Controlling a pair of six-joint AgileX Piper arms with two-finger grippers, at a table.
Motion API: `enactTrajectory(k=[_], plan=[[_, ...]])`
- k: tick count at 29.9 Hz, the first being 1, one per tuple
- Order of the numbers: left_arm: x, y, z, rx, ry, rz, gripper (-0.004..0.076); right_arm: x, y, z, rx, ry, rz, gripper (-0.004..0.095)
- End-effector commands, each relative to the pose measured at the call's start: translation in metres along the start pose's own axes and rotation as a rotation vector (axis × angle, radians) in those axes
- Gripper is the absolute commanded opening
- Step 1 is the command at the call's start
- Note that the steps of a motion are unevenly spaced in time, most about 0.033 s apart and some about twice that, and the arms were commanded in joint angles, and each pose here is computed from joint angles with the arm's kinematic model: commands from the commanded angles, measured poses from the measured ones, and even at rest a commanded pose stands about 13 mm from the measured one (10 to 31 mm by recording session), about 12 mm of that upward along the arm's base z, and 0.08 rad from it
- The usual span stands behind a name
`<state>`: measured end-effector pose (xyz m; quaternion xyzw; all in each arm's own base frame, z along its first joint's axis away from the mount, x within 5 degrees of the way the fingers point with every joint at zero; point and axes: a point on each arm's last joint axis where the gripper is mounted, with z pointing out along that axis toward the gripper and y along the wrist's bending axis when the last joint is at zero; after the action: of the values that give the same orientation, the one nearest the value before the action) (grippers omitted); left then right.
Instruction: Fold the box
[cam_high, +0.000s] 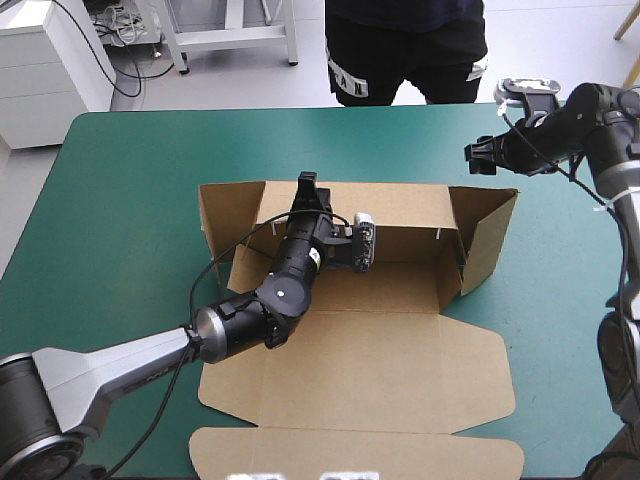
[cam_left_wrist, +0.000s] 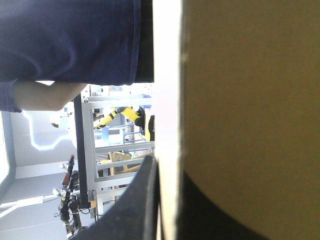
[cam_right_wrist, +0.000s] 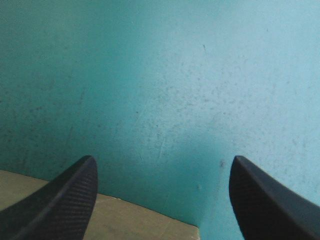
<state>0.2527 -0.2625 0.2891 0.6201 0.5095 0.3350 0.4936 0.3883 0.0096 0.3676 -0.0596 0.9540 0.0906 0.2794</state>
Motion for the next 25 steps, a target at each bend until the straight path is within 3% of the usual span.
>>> enactTrajectory(k=[1, 12, 18, 25], plan=[[-0.001, 0.020, -0.011, -0.060, -0.026, -0.022, -0.0008, -0.007, -0.002, -0.009, 0.015, -0.054, -0.006, 0.0668], [0.003, 0.018, -0.011, -0.045, 0.008, -0.067, -0.0008, 0.003, 0.002, -0.010, -0.026, 0.001, -0.011, 0.0668], [0.005, 0.019, -0.011, -0.050, 0.036, -0.076, -0.0008, 0.030, 0.004, -0.009, -0.029, 0.062, -0.041, 0.0668], [0.005, 0.018, -0.011, -0.039, 0.039, -0.091, -0.0008, 0.054, 0.009, -0.020, -0.033, 0.038, -0.074, 0.0668]])
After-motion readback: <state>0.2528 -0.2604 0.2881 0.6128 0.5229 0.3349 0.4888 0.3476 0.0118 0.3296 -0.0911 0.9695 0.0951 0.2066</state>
